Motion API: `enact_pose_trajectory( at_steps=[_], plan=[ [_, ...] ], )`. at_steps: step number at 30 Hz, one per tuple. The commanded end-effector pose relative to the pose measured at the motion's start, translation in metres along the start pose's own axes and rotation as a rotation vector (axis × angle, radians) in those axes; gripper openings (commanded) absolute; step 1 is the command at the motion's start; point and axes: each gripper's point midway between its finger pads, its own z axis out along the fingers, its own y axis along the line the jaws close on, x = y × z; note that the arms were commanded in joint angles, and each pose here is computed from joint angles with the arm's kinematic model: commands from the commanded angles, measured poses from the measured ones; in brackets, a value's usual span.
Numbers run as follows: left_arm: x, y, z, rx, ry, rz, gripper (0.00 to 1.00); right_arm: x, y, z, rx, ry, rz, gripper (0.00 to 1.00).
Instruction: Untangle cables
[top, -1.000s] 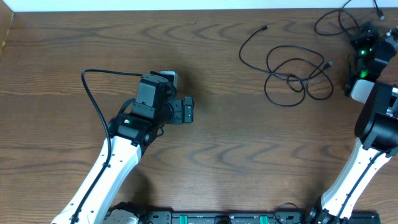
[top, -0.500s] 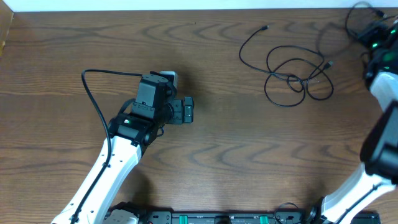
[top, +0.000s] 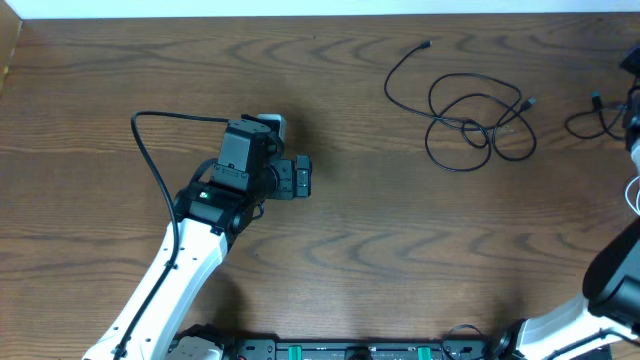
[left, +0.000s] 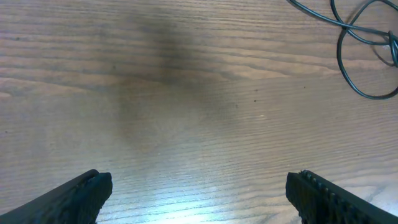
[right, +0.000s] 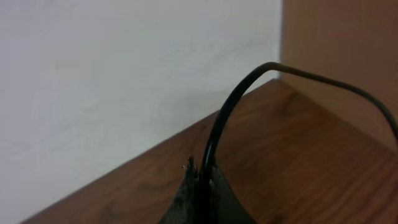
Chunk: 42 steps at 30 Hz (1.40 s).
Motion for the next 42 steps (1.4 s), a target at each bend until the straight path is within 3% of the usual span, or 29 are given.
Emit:
enact_pose_trajectory(
  at_steps=[1,15,17,19,20,23,24,25,27,28,39,42],
  plan=[
    [-0.005,0.001,-0.001,-0.006,-0.010,-0.014,0.96,0.025,-0.001,0.021,-0.021,0.032,-0.032,0.01],
    [-0.005,0.001,-0.001,-0.006,-0.009,-0.014,0.97,0.143,-0.102,0.071,0.182,0.205,0.014,0.01],
    [-0.005,0.001,-0.001,-0.006,-0.009,-0.014,0.96,0.149,-0.111,0.070,0.196,0.220,0.021,0.08],
    [-0.005,0.001,-0.001,-0.006,-0.010,-0.014,0.97,0.148,-0.116,0.070,0.201,0.217,0.024,0.22],
    [-0.005,0.001,-0.001,-0.006,-0.010,-0.014,0.97,0.141,-0.119,0.068,0.205,0.200,0.025,0.40],
    [-0.005,0.001,-0.001,-0.006,-0.010,-0.014,0.97,0.122,-0.121,0.063,0.209,0.169,0.007,0.56],
    [-0.005,0.001,-0.001,-0.006,-0.010,-0.014,0.97,0.111,-0.122,0.059,0.210,0.152,0.008,0.63],
    [-0.005,0.001,-0.001,-0.006,-0.010,-0.014,0.96,0.093,-0.121,0.053,0.210,0.124,0.007,0.79],
    [-0.005,0.001,-0.001,-0.006,-0.010,-0.014,0.97,0.072,-0.116,0.043,0.205,0.094,-0.006,0.89],
    [-0.005,0.001,-0.001,-0.006,-0.010,-0.014,0.97,0.062,-0.113,0.039,0.196,0.082,-0.027,0.99],
    [-0.005,0.001,-0.001,-0.006,-0.010,-0.014,0.96,-0.034,-0.057,-0.036,0.114,-0.012,-0.111,0.99],
    [-0.005,0.001,-0.001,-0.006,-0.010,-0.014,0.96,-0.057,-0.007,-0.072,-0.071,-0.026,-0.124,0.99]
  ],
)
